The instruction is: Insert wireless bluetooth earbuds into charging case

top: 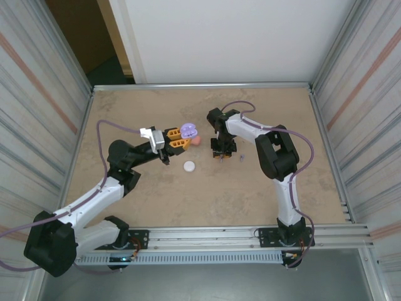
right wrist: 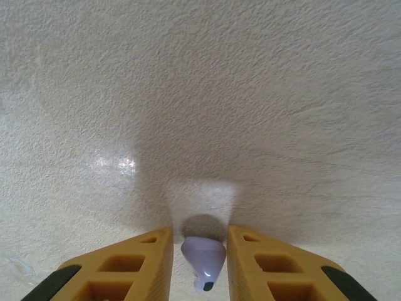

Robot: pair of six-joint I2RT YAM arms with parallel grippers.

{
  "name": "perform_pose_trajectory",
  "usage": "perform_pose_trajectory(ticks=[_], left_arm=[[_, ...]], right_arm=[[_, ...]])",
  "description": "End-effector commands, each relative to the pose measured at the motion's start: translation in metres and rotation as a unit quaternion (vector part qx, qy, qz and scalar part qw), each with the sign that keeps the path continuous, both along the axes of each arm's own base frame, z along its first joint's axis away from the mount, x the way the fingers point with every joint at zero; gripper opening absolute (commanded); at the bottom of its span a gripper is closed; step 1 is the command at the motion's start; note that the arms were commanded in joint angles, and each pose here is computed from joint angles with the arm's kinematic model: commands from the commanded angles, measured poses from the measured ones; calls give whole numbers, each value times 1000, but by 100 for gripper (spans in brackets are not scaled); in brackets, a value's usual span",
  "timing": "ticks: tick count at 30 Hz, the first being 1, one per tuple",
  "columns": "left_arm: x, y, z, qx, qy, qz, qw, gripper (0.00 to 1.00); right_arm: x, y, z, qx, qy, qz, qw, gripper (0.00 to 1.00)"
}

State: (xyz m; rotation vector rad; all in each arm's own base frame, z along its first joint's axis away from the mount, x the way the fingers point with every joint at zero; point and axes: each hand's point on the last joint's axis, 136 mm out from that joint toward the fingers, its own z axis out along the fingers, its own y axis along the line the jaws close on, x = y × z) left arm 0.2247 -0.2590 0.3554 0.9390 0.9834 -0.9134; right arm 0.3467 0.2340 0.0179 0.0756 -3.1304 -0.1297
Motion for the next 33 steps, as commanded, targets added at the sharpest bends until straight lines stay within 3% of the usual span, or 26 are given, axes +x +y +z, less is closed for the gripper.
perform_pose_trajectory(ticks=[1,19,33], left_arm=[[-3,6,7,-6,-23,10,1000,0],[-4,7,9,-7,-26,11,1000,0],[-3,6,8,-8,-26,9,1000,0]], right_arm=[[-5,-1,-5,-12,16,0,1000,27],[0,-1,10,-5,-7,11,1000,17],[2,1,75,65,-109,43,991,17]])
